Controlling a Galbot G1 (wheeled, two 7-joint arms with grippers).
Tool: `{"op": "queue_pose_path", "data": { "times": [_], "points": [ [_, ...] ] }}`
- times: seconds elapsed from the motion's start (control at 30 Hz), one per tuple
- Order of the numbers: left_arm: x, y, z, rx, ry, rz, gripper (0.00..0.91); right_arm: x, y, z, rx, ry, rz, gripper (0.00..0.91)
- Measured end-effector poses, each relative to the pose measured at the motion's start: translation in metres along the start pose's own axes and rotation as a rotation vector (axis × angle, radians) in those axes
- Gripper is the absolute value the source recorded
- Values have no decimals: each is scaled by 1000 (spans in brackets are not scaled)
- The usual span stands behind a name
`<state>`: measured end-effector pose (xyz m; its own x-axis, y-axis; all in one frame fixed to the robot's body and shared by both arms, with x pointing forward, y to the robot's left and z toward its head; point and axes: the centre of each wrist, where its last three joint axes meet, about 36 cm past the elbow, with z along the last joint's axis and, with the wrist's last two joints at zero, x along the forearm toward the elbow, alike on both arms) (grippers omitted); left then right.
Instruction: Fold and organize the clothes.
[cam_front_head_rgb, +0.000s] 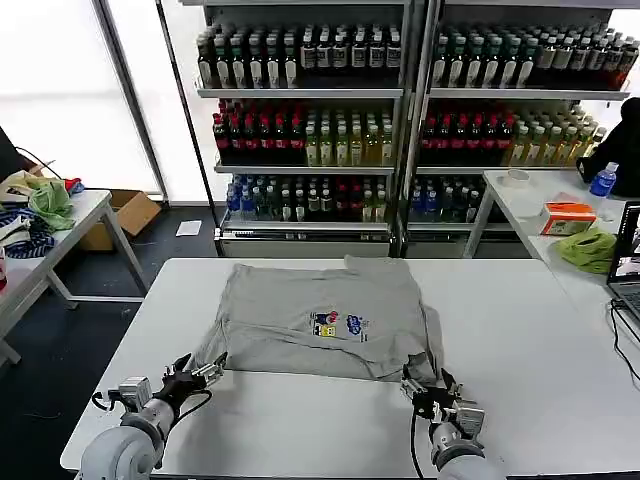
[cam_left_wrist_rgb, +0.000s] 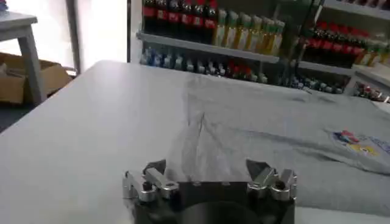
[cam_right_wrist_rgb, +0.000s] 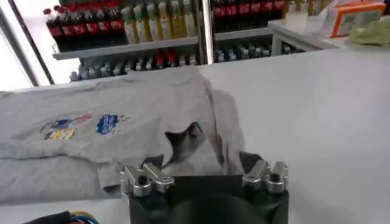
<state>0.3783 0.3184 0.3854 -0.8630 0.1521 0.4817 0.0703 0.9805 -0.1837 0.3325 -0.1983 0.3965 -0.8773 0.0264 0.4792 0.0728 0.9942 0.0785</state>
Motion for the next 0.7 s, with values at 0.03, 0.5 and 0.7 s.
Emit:
{"op": "queue_pose_path", "data": {
  "times": [0.03,0.5,0.7],
  "points": [
    [-1,0,1,4,4,1,0,0,0,1,0,2,2,0],
    [-6,3,4,47,23,27,0,-6,0,0,-2,19,-19,0],
    [-4,-1,7,57,24,35,0,-5,-5,0,-3,24,-39,0]
  ]
}}
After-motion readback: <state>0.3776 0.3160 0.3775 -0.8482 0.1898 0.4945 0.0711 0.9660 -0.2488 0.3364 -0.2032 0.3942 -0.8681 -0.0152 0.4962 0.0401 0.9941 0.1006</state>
